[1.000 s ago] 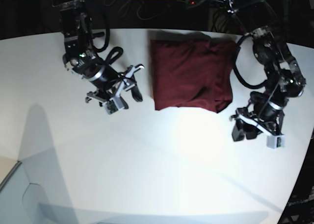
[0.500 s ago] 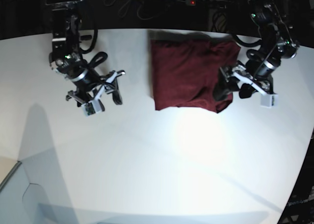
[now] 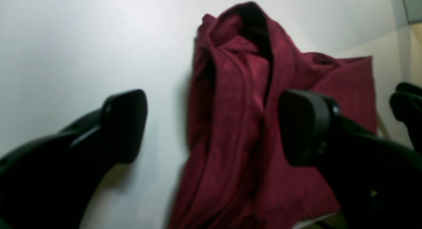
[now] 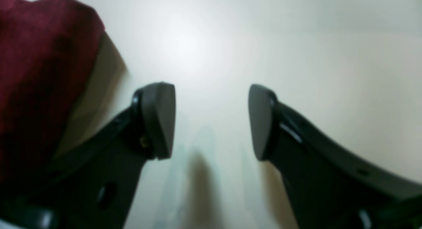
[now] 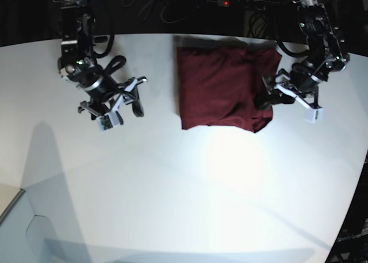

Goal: Layout the t-shirt on the table in an organized manner, then fold the t-shirt properly
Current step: 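Move the left gripper to the bundle side and grasp its edge, then push the folded bundle with the left gripper to square it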

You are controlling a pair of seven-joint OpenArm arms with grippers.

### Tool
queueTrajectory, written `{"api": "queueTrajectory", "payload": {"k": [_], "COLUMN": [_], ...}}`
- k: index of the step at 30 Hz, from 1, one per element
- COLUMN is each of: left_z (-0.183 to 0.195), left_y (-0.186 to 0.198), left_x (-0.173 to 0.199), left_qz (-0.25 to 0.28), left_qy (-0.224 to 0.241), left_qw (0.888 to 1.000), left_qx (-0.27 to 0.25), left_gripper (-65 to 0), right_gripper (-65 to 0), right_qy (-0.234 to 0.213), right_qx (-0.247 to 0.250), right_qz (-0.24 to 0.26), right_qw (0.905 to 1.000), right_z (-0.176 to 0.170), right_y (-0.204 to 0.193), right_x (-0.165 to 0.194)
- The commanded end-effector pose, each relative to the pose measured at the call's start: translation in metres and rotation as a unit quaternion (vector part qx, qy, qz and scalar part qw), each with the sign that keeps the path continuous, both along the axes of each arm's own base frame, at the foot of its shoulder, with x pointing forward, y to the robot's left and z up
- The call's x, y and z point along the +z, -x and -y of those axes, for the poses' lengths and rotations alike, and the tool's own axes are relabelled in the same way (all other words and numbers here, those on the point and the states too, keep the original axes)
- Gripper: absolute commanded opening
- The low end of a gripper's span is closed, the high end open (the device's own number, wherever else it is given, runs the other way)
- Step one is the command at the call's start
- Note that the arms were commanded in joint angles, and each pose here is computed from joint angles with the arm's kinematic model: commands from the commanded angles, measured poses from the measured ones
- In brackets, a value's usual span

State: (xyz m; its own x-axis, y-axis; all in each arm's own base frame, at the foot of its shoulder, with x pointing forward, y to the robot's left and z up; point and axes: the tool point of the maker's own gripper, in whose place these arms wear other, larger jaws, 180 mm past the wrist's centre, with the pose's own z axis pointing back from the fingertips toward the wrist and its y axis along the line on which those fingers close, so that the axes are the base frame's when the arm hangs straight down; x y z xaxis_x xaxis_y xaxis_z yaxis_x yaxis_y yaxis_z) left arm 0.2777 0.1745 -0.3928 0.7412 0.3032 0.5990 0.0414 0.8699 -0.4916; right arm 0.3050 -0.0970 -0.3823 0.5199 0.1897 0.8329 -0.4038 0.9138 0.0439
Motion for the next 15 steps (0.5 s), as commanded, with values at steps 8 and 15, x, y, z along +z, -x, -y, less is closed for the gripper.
{"api": "queueTrajectory", "payload": {"k": [8,15], "left_z": [0.037,0.046], "left_y": [-0.003,0.013], "left_x": [-0.006,-0.039], "left_qz": [-0.002,-0.052], "left_qy": [-0.024,-0.045], "left_qw": [0.996,0.992], "left_qx": [-0.082,-0.108], "left_gripper": [-3.9,-4.3], "right_gripper": [-29.9,-29.9], "right_qy": [-0.007,-0.007], "right_qx": [-0.001,-0.001], "right_qz": [0.028,0.029], "right_qw": [0.9996,0.9996], "right_z": [0.001,0.001], "right_y": [-0.009,-0.009], "right_x": [0.016,0.016]}}
